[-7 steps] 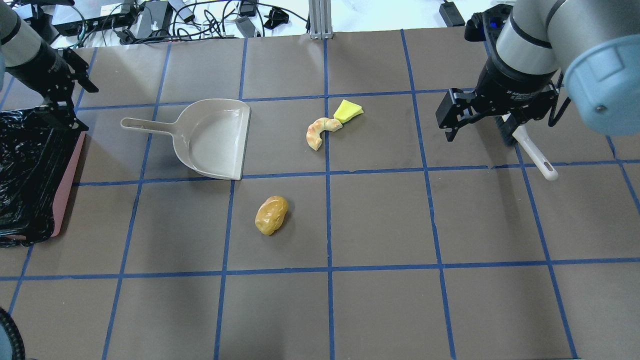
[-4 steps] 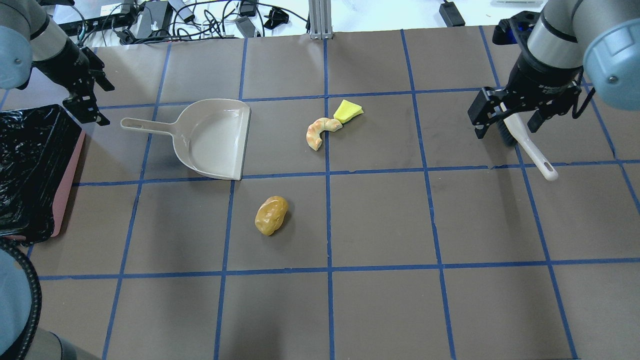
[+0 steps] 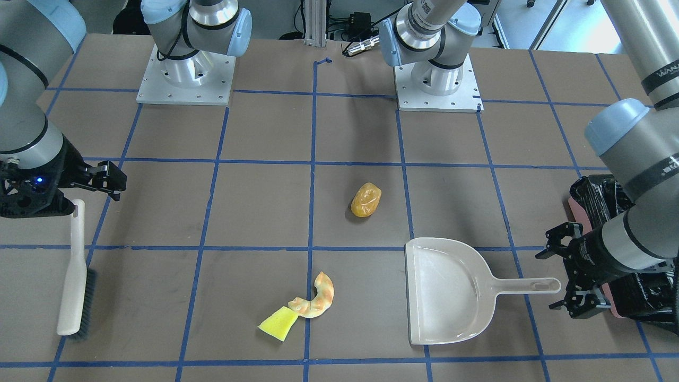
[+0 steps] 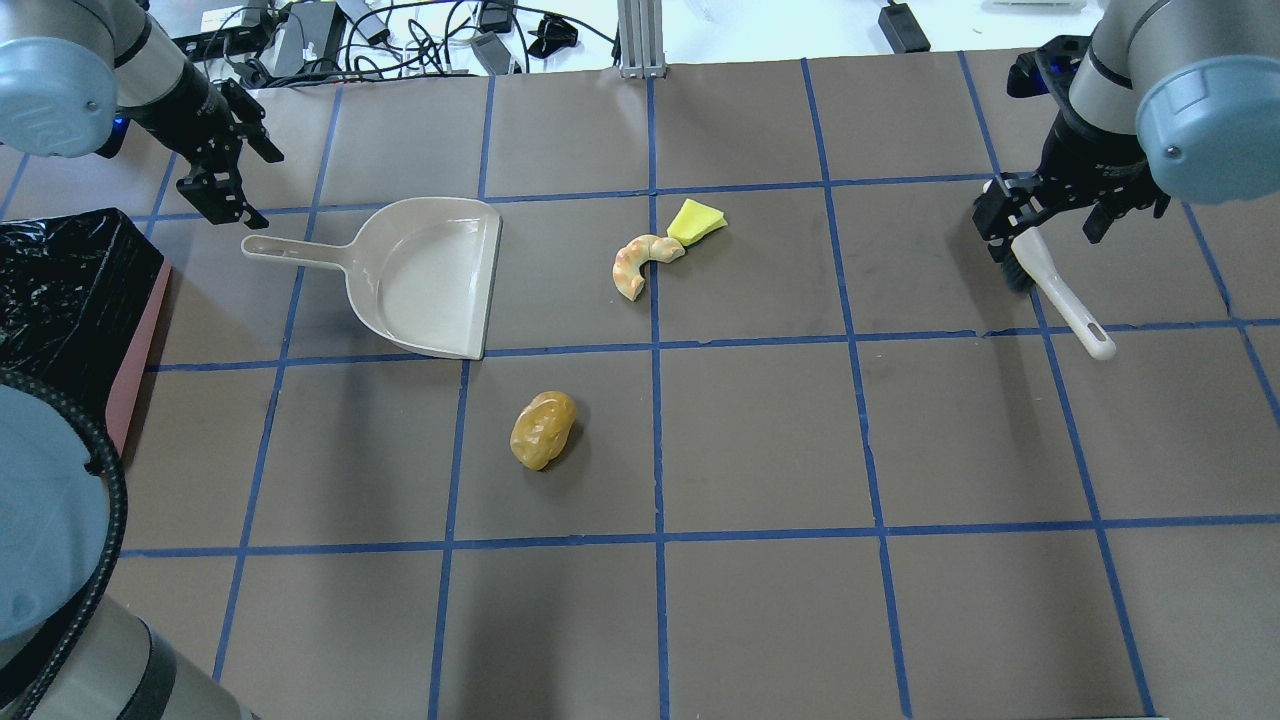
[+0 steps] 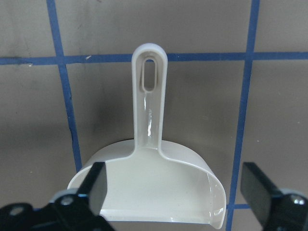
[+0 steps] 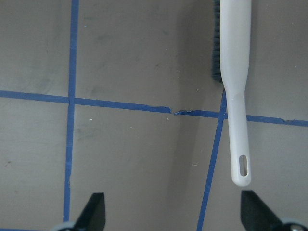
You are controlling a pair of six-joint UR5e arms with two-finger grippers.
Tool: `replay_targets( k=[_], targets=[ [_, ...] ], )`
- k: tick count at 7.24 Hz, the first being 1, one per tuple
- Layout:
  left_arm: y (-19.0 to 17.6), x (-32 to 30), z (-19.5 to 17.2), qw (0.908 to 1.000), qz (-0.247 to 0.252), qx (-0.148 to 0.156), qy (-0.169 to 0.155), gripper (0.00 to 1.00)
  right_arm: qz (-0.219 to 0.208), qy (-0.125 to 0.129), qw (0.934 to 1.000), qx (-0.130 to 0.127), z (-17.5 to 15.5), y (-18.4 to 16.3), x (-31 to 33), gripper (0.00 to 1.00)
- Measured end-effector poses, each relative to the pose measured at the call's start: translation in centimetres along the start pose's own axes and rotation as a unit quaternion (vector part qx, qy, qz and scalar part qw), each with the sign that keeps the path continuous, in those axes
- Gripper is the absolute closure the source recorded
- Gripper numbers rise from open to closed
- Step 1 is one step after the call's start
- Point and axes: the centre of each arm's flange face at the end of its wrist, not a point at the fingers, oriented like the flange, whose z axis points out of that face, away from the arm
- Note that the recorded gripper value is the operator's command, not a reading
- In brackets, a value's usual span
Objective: Sweep and dump trash into bin
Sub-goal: 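Lower the left gripper to the dustpan handle while the right gripper grasps the brush handle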
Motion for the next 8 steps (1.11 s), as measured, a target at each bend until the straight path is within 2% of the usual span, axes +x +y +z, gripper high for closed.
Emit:
replay_targets(
  k=[4, 6, 8],
  targets=[
    [-0.9, 1.1, 4.6, 0.9997, 0.006, 0.012, 0.021, 0.01, -0.016, -0.021, 0.9996, -0.005, 3.2, -1.0, 4.2, 0.01],
    [-0.8, -0.1, 6.8, 0.9997, -0.003, 0.019, 0.016, 0.01, -0.024, -0.034, 0.9991, -0.009, 5.6, -1.5, 6.7, 0.04],
    [-0.4, -1.6, 7.9, 0.9997, 0.000, 0.024, 0.002, 0.00, -0.026, -0.026, 0.9993, 0.002, 8.3, -1.4, 7.4, 0.03]
  ],
)
